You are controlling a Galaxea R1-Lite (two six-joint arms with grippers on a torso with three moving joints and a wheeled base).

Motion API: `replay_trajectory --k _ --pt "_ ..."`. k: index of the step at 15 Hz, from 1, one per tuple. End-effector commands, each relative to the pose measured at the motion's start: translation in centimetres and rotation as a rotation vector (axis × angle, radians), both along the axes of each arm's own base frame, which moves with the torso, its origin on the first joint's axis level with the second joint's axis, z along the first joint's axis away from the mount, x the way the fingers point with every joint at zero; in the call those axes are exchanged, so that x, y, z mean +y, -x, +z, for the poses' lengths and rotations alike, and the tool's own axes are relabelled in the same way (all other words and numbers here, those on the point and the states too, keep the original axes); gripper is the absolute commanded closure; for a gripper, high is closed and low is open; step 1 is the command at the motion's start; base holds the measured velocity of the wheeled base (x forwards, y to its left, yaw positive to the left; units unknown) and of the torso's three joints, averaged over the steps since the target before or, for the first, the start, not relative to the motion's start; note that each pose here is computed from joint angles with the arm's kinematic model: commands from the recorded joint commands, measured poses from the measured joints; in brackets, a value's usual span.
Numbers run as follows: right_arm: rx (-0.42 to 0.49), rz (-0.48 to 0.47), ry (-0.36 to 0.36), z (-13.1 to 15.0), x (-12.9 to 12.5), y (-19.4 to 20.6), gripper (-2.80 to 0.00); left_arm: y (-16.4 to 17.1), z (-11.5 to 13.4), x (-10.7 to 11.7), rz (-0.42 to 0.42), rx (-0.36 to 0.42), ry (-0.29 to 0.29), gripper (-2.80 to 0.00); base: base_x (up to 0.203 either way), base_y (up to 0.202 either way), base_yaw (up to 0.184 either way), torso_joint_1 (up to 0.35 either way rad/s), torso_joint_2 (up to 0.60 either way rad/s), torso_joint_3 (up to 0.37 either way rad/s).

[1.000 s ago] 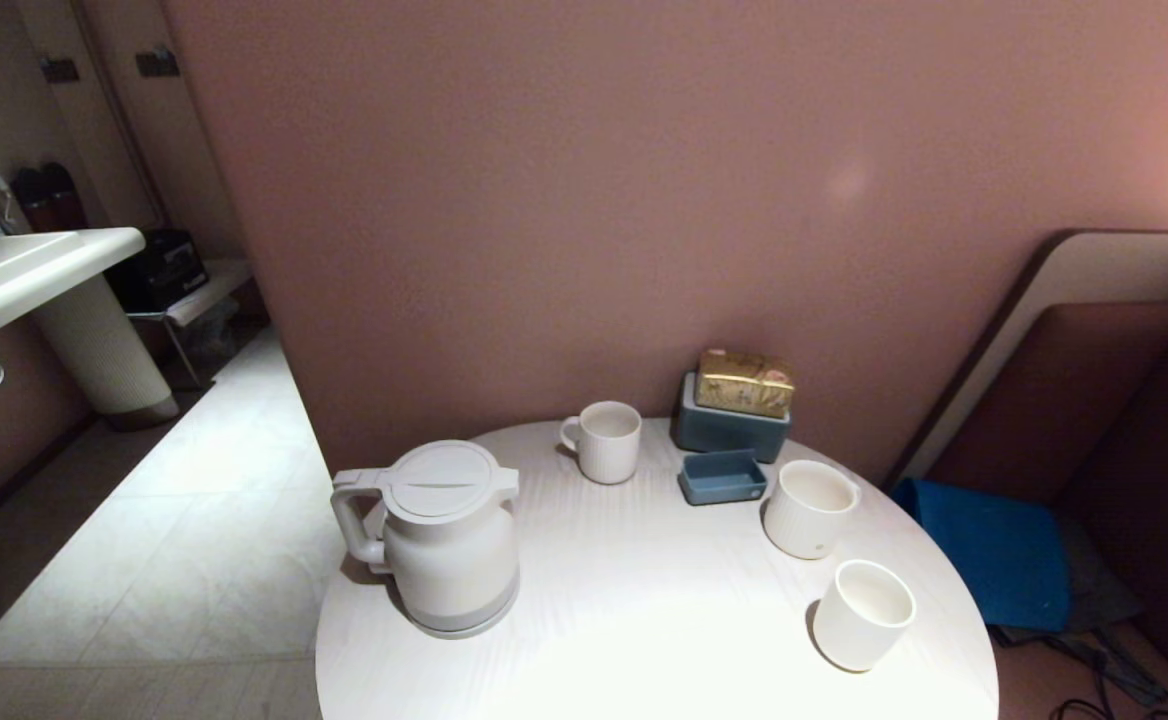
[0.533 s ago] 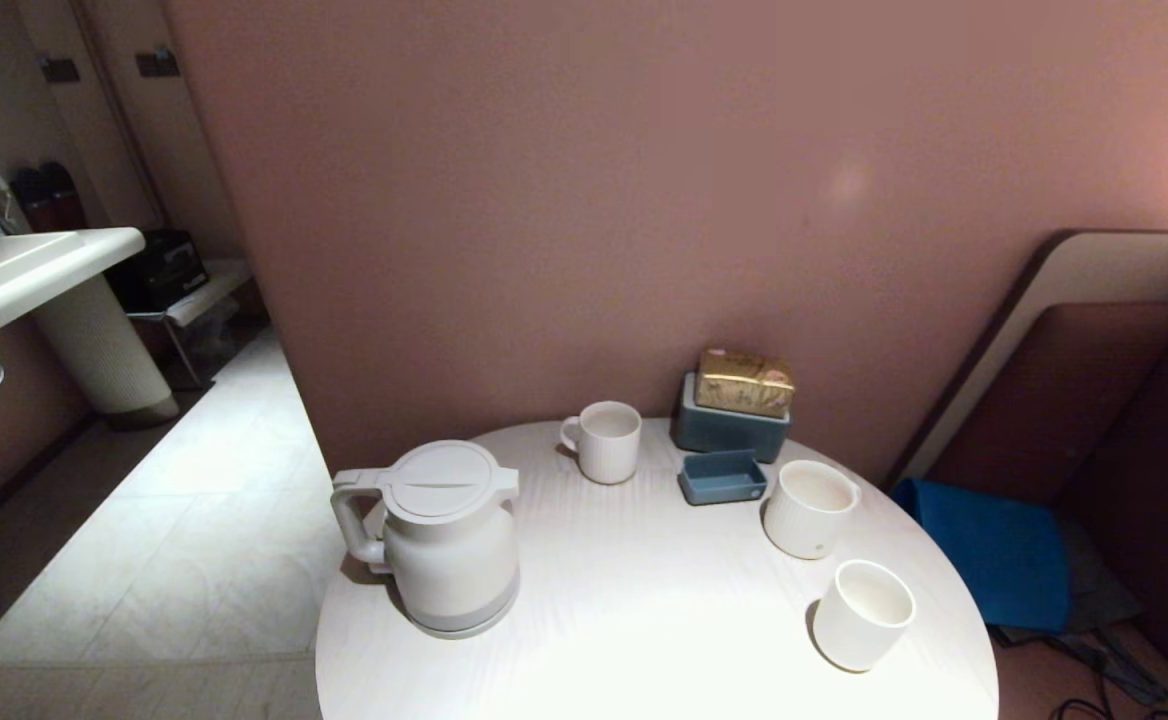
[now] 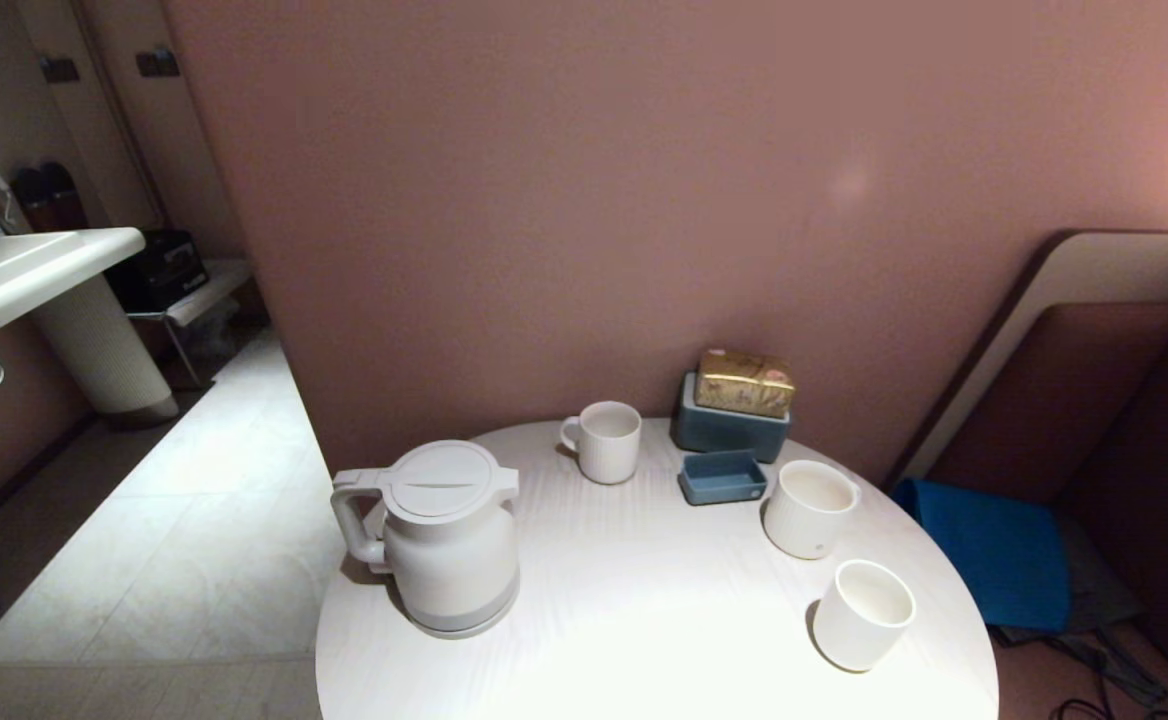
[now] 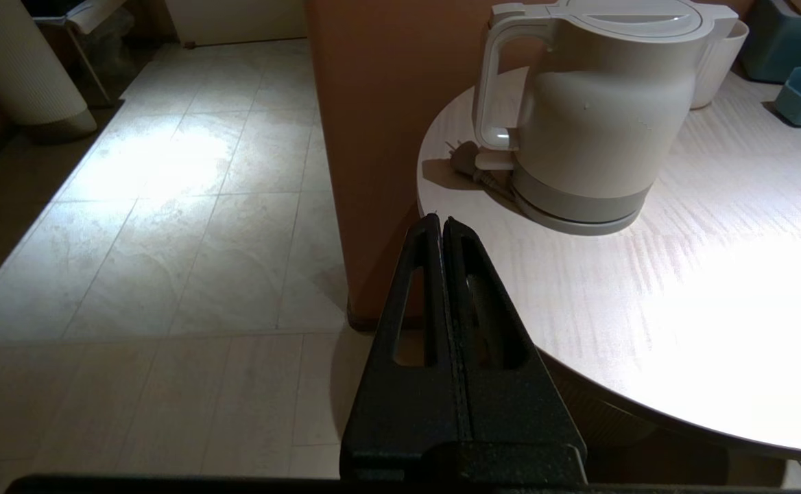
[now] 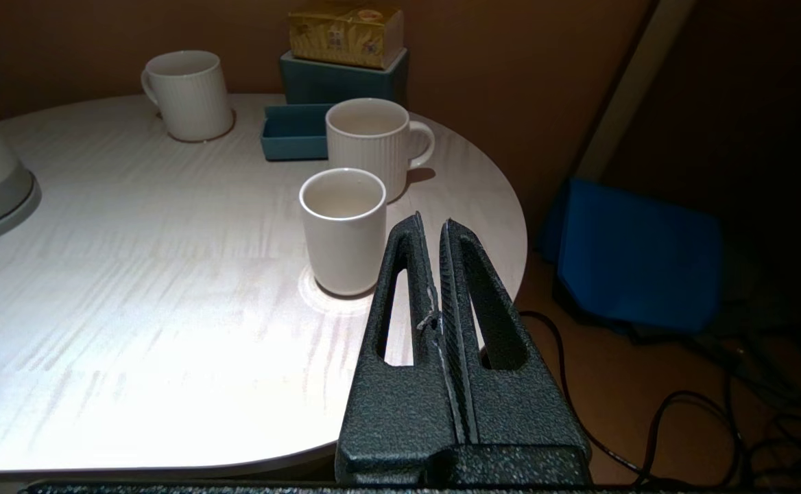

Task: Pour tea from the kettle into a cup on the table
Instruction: Pick up the kettle

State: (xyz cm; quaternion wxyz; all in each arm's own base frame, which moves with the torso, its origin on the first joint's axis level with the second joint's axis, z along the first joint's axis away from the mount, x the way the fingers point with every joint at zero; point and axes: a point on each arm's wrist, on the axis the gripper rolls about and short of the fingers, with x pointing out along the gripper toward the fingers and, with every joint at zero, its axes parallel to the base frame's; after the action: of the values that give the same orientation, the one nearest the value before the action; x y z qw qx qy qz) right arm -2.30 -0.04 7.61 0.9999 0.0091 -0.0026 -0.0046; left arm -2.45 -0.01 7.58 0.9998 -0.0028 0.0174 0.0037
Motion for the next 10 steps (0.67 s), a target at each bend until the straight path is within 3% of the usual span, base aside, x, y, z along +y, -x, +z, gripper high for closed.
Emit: replay_trajectory --k 1,4,7,10 --pt "0.001 0.000 0.000 0.00 0.00 -0.01 0.00 0.01 0.02 0.00 0.000 -0.001 0.000 0.00 0.000 0.000 0.000 0.000 0.00 0.000" --pt "0.002 0.000 0.000 -0.03 0.00 -0.02 0.00 0.01 0.02 0.00 -0.001 -0.001 -0.012 0.00 0.000 0.000 0.000 0.000 0.00 0.000" --pt "0.002 0.000 0.000 -0.03 0.00 -0.02 0.00 0.00 -0.02 -0.04 -0.022 0.000 -0.110 0.00 0.000 0.000 0.000 0.000 0.00 0.000" --pt "0.002 0.000 0.000 -0.02 0.00 -0.02 0.00 -0.01 -0.03 -0.07 -0.033 0.001 -0.115 0.00 0.000 0.000 0.000 0.000 0.00 0.000"
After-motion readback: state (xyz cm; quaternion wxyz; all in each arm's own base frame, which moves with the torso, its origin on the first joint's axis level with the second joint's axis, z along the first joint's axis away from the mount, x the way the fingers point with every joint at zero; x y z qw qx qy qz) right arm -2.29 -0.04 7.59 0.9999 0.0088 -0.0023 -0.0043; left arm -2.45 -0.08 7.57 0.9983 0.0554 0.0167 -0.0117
